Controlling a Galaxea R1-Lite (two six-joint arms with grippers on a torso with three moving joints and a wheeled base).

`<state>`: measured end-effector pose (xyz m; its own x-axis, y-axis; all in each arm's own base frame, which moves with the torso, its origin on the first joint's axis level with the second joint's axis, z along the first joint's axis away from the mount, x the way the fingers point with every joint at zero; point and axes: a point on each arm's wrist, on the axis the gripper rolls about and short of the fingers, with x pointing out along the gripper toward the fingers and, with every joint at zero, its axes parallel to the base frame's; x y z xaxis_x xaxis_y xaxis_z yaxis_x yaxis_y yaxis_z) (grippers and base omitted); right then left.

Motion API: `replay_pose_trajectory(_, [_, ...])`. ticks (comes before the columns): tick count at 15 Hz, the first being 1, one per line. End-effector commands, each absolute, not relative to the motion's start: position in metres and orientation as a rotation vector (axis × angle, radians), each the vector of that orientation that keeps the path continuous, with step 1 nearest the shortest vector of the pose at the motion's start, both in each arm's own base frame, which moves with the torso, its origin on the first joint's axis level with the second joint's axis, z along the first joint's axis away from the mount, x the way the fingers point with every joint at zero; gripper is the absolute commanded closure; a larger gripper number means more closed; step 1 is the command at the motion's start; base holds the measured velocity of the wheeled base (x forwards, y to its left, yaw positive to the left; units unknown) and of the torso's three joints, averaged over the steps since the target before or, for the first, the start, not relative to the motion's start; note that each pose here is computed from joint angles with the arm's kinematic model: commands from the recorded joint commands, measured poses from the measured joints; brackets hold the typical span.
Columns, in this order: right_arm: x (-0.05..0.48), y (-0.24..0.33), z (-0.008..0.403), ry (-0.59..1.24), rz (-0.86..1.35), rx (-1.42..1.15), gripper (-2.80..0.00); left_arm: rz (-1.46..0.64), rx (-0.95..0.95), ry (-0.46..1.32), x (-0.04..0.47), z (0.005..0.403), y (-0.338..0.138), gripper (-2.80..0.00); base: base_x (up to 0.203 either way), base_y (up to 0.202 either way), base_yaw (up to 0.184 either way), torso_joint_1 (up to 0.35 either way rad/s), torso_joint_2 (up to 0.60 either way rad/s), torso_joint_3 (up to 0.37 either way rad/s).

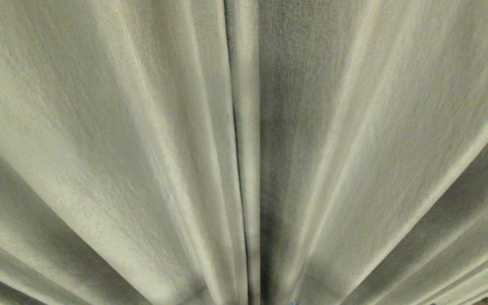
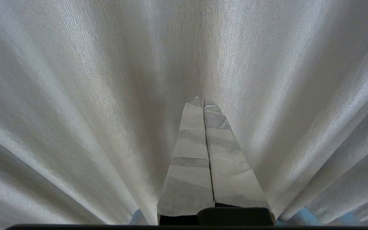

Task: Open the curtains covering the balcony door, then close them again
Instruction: Pull the outer curtains open on both sides

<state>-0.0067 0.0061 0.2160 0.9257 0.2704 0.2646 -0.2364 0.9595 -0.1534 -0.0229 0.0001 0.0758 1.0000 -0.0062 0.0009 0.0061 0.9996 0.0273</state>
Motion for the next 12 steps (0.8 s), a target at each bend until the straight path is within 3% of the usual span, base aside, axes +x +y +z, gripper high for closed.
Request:
replay_pose_trajectory(1, [0.027,0.006,0.245,-0.244,0.254,-0.115,-2.8,-0.006,0.028,-0.002,-0.023,0.076,0.0,0.0,0.0,0.0,0.0,0.0,0.0,0.0])
replay_pose_trajectory(8, [0.065,0.004,0.285,-0.243,0.224,-0.115,-2.8,-0.006,0.028,-0.001,-0.023,0.076,0.0,0.0,0.0,0.0,0.0,0.0,0.0,0.0])
replay_pose_trajectory(12, [0.095,0.003,0.314,-0.282,0.247,0.016,-2.8,-0.006,0.028,-0.002,-0.023,0.076,0.0,0.0,0.0,0.0,0.0,0.0,0.0,0.0])
